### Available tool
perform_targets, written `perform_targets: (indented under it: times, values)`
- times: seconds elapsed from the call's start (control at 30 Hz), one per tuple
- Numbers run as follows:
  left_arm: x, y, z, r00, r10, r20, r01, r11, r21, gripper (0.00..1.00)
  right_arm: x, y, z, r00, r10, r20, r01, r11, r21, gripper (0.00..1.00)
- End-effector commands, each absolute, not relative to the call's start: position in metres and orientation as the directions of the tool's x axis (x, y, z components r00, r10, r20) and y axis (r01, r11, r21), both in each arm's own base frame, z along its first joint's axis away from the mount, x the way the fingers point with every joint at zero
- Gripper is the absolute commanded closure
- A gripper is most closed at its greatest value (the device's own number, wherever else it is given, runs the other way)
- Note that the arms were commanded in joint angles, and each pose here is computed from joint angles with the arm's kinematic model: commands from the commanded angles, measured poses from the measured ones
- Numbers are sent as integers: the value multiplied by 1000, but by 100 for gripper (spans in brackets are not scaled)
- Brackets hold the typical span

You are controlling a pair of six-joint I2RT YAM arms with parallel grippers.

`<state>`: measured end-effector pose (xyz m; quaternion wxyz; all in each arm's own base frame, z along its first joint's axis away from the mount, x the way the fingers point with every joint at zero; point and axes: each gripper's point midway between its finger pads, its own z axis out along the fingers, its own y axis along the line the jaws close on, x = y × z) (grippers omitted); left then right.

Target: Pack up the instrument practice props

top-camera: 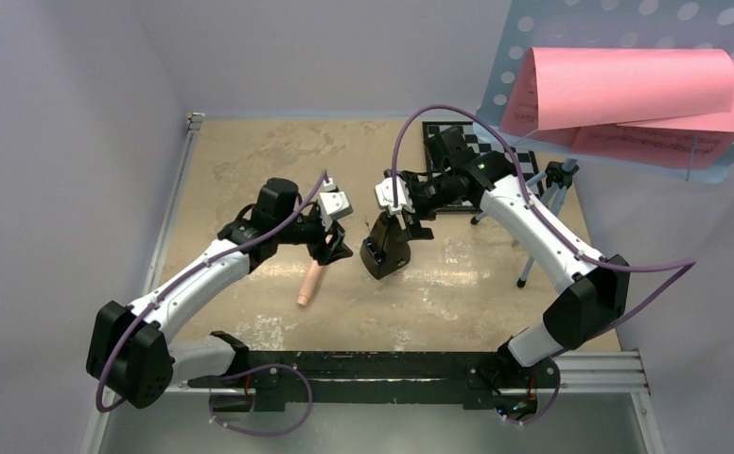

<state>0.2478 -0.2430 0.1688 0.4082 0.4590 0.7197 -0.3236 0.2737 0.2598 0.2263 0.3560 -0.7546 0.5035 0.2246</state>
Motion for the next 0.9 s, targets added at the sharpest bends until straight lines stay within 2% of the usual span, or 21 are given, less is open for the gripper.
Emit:
perform_targets:
  times: [0.0,0.13,0.33,0.5,0.67,0.87]
  values:
    - [256,-246,184,-155,427,-891,941,339,-2,37,273,263,232,463,-542,-701,-885,-325,-333,7]
    - [259,-245,187,-105,393,-914,944,328,33,37,273,261,219,448,-585,-676,-888,-382,-257,15]
    - [270,-250,181,-56,323,-945,947,316,52,36,282,264,206,393,-652,-649,-915,-346,-207,19]
    - [277,-256,189,-28,281,-959,948,311,64,36,278,261,204,343,-683,-645,-935,-311,-169,29]
    - [273,-259,177,-10,271,-963,957,282,69,36,282,261,194,280,-712,-644,-958,-244,-148,41]
    - [273,-257,173,-11,272,-962,954,290,72,36,280,268,189,128,-719,-683,-992,-101,-80,52]
